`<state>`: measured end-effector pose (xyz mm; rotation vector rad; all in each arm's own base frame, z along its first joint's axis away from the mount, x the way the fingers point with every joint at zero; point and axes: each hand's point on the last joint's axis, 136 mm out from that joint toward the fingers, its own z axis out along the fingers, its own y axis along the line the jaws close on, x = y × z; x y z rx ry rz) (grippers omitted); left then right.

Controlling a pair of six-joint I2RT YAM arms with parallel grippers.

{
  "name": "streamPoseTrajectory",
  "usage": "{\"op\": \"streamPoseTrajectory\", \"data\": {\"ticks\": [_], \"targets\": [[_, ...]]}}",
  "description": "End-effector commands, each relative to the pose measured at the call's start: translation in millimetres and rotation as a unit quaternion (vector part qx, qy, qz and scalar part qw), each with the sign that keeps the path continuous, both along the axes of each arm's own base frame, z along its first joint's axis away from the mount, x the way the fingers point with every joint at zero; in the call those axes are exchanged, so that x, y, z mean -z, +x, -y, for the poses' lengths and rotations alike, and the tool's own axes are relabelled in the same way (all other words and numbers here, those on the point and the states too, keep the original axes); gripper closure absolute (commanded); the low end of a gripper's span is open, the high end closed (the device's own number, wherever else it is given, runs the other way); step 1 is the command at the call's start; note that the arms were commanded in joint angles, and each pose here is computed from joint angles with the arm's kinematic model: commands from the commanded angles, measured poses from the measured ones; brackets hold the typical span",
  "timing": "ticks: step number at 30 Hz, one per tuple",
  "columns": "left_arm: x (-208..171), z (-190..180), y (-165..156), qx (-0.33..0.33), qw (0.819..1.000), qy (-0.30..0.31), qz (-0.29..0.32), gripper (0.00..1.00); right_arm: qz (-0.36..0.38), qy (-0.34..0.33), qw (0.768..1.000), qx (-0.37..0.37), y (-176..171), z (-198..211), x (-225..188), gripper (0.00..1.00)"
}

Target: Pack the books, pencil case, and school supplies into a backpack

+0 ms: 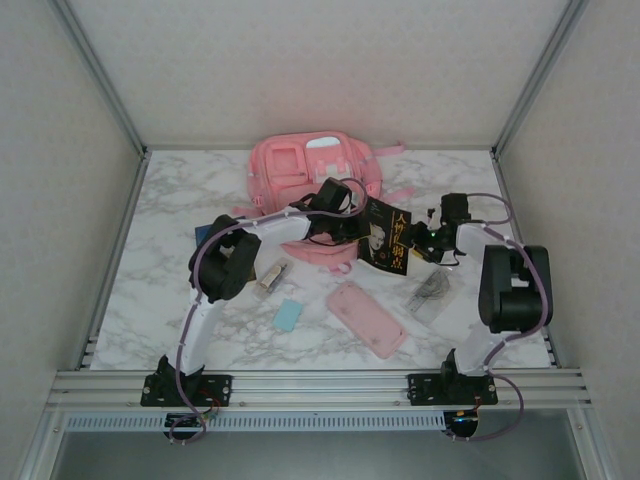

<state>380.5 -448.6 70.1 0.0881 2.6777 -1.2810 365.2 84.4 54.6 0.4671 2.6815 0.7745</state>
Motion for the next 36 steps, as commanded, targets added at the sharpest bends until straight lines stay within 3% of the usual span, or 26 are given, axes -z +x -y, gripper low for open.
{"op": "streamPoseTrajectory", "data": {"ticks": [1, 6, 10, 15, 22, 28, 36], "targets": [[-73, 4, 6, -0.024, 0.997, -0.054, 0.054, 1.00, 0.024, 0.013, 0.999, 0.037, -12, 1, -42, 0.01], [-140, -23, 42, -0.116, 0.980, -0.103, 0.127, 1.00, 0.064, 0.109, 0.989, 0.079, -23, -22, -89, 0.01], [-164, -49, 69, -0.201, 0.957, -0.150, 0.148, 1.00, 0.097, 0.176, 0.975, 0.092, -25, -55, -114, 0.01], [-175, -61, 73, -0.256, 0.933, -0.209, 0.143, 1.00, 0.134, 0.256, 0.950, 0.118, -20, -97, -134, 0.01], [-168, -70, 59, -0.280, 0.917, -0.262, 0.108, 1.00, 0.188, 0.309, 0.922, 0.141, -3, -124, -152, 0.01], [-168, -76, 46, -0.294, 0.899, -0.313, 0.084, 1.00, 0.169, 0.362, 0.905, 0.145, 7, -150, -147, 0.01], [-171, -84, 37, -0.306, 0.883, -0.345, 0.090, 1.00, 0.157, 0.356, 0.910, 0.144, 7, -159, -136, 0.01]]}}
